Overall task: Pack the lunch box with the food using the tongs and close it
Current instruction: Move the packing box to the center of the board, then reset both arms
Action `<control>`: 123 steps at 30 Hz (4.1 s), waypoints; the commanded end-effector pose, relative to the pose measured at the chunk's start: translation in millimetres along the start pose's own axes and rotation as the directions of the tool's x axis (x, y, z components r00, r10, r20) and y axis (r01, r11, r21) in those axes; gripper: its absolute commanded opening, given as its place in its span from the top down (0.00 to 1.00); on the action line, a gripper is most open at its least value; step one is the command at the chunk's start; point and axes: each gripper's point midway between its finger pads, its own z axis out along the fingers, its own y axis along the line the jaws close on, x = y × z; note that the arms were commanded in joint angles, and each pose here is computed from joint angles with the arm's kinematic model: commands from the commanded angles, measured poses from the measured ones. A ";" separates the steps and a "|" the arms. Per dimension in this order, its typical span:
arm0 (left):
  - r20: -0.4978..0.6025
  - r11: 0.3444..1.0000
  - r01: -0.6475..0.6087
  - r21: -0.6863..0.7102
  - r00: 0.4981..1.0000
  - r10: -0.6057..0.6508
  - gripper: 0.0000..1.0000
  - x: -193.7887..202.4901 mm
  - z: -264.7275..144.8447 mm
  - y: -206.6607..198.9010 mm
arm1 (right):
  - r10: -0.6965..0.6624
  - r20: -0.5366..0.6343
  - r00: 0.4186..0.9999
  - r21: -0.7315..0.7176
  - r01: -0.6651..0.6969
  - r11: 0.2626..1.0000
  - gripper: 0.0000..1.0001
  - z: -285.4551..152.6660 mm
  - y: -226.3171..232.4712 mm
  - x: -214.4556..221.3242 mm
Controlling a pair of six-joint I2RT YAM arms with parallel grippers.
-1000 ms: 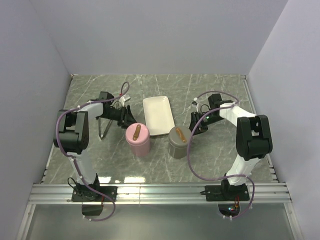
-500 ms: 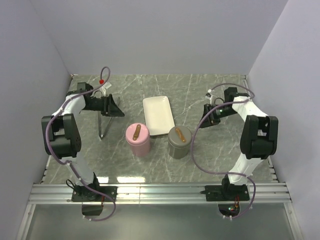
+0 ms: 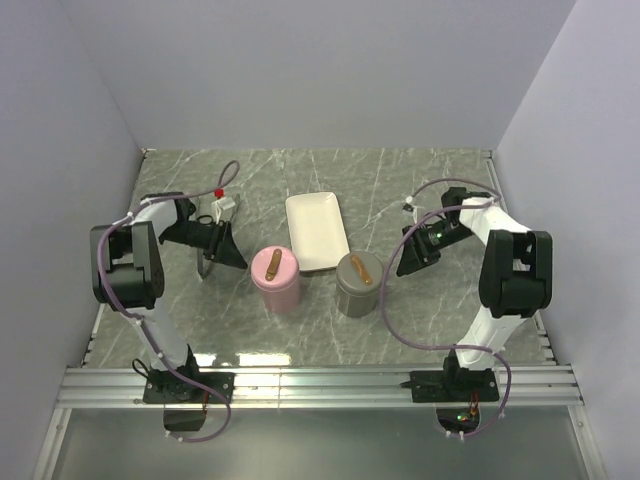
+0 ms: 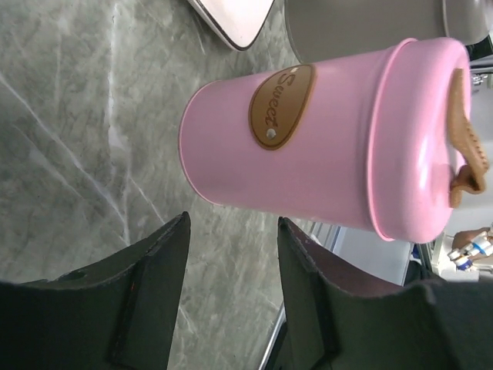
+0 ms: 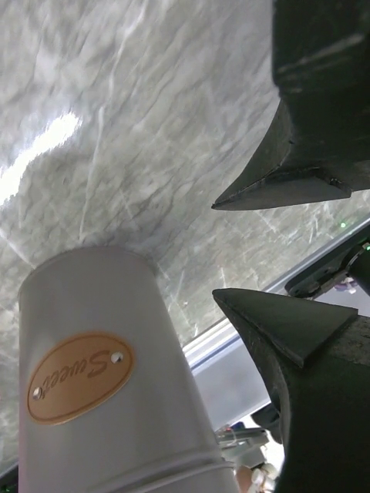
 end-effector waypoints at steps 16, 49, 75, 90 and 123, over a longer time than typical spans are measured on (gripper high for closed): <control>-0.005 0.995 -0.010 0.104 1.000 0.011 0.41 6.2 37.3 -20.2 | -0.031 -0.051 0.998 -0.116 0.025 0.993 0.46 57.3 47.3 -7.6; 0.050 0.995 -0.094 0.024 0.994 0.092 0.38 -16.0 30.4 -22.9 | -0.011 0.002 1.000 -0.136 0.011 0.991 0.47 62.7 66.0 -37.3; 0.014 0.982 -0.187 0.006 0.982 0.187 0.39 -30.8 66.9 -40.9 | -0.005 -0.039 0.999 -0.121 0.001 0.993 0.47 63.0 63.0 -12.8; 0.117 0.983 -0.128 -0.131 0.983 0.144 0.21 -55.4 53.3 -32.6 | -0.046 -0.035 0.998 -0.136 0.040 0.990 0.47 73.6 77.4 -9.7; 0.400 0.627 0.143 -0.766 0.869 0.290 0.01 -94.6 -115.4 3.0 | -0.297 0.603 0.741 0.531 -0.095 0.842 0.00 -130.5 19.5 -58.4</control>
